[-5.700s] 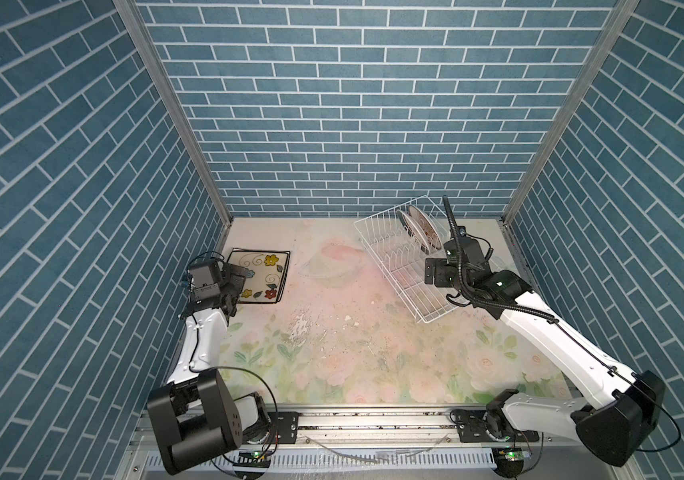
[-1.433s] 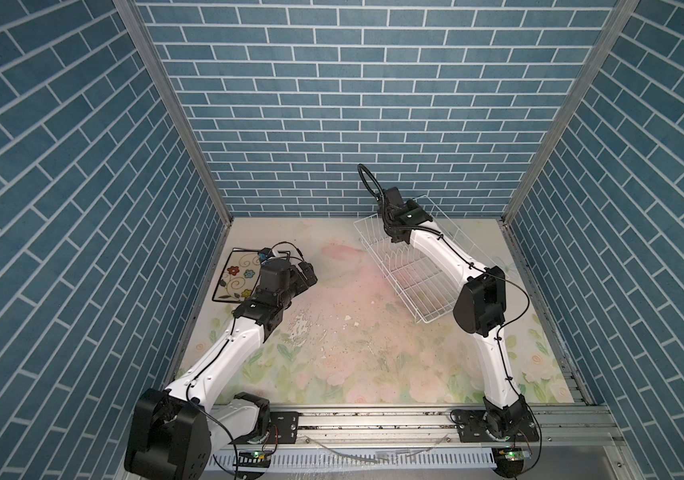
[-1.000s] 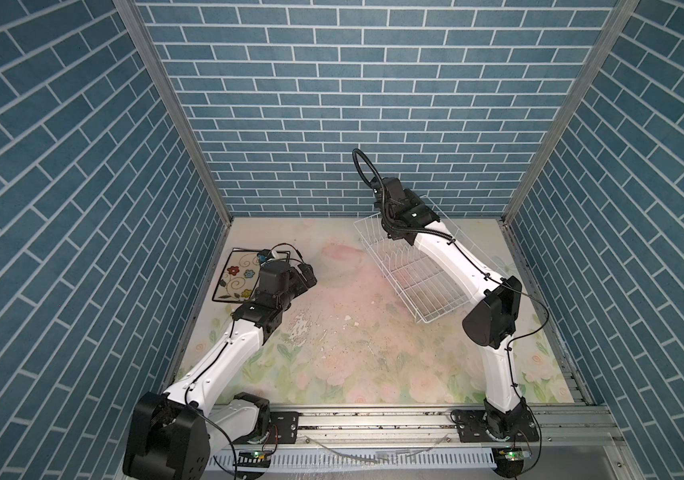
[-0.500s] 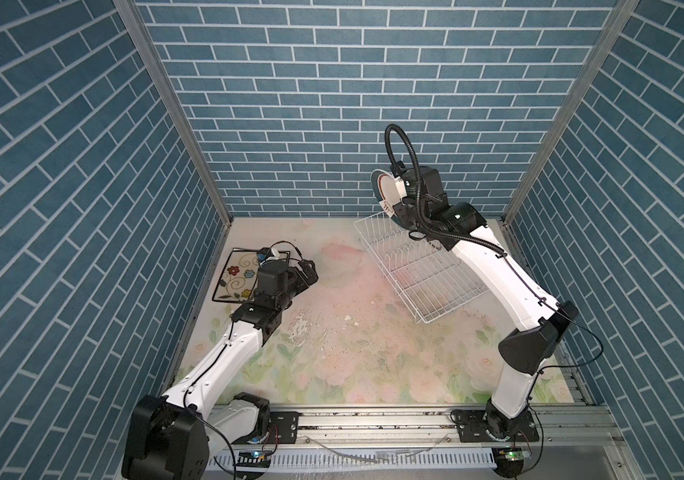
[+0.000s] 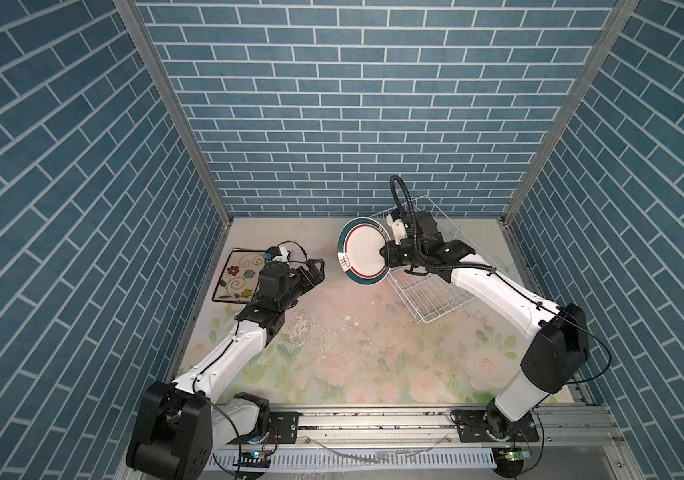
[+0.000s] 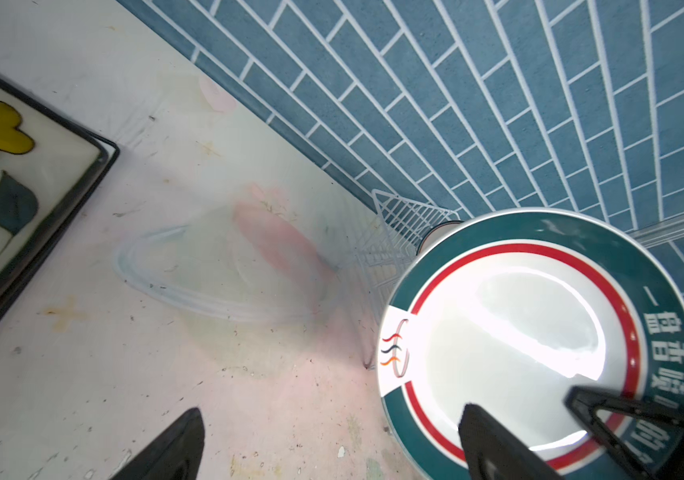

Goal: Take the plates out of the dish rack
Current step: 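Lift the round plate toward the left gripper while left gripper reaches for it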

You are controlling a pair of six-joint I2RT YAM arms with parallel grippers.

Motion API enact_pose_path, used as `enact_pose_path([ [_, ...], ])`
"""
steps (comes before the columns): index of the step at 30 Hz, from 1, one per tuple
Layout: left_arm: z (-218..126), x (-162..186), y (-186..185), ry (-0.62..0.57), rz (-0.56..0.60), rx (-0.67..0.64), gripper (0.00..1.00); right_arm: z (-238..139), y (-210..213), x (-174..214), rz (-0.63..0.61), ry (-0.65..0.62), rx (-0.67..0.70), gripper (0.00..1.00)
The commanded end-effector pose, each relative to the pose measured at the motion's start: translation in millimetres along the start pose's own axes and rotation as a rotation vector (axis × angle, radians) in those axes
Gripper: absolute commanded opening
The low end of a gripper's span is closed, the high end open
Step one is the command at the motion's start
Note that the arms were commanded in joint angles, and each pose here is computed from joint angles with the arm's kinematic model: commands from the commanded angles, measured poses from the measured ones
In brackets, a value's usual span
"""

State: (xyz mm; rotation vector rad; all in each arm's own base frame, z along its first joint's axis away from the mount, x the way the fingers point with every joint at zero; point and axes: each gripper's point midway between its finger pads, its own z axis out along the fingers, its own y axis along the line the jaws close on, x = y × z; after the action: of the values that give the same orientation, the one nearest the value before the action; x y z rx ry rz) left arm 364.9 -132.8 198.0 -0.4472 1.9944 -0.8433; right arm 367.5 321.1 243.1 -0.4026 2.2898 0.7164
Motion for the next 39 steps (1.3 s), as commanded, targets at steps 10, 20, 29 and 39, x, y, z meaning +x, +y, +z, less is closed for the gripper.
enact_pose_path([
  [10, 20.9, 22.6, -17.5, 0.114, -0.047, 0.140, 0.82, -10.3, 53.2, -3.7, 0.132, 0.002, -0.331, 0.00],
  [20, 21.8, 24.8, -18.7, 0.096, -0.087, 0.194, 0.44, -9.9, 47.8, -1.6, 0.200, 0.015, -0.405, 0.00],
  [29, 22.2, 25.7, -22.5, 0.112, -0.105, 0.222, 0.34, -8.7, 50.9, 1.4, 0.240, 0.039, -0.482, 0.00],
  [39, 19.0, 18.2, -26.4, 0.106, -0.133, 0.277, 0.19, -3.2, 53.0, 6.2, 0.278, 0.072, -0.543, 0.00],
])
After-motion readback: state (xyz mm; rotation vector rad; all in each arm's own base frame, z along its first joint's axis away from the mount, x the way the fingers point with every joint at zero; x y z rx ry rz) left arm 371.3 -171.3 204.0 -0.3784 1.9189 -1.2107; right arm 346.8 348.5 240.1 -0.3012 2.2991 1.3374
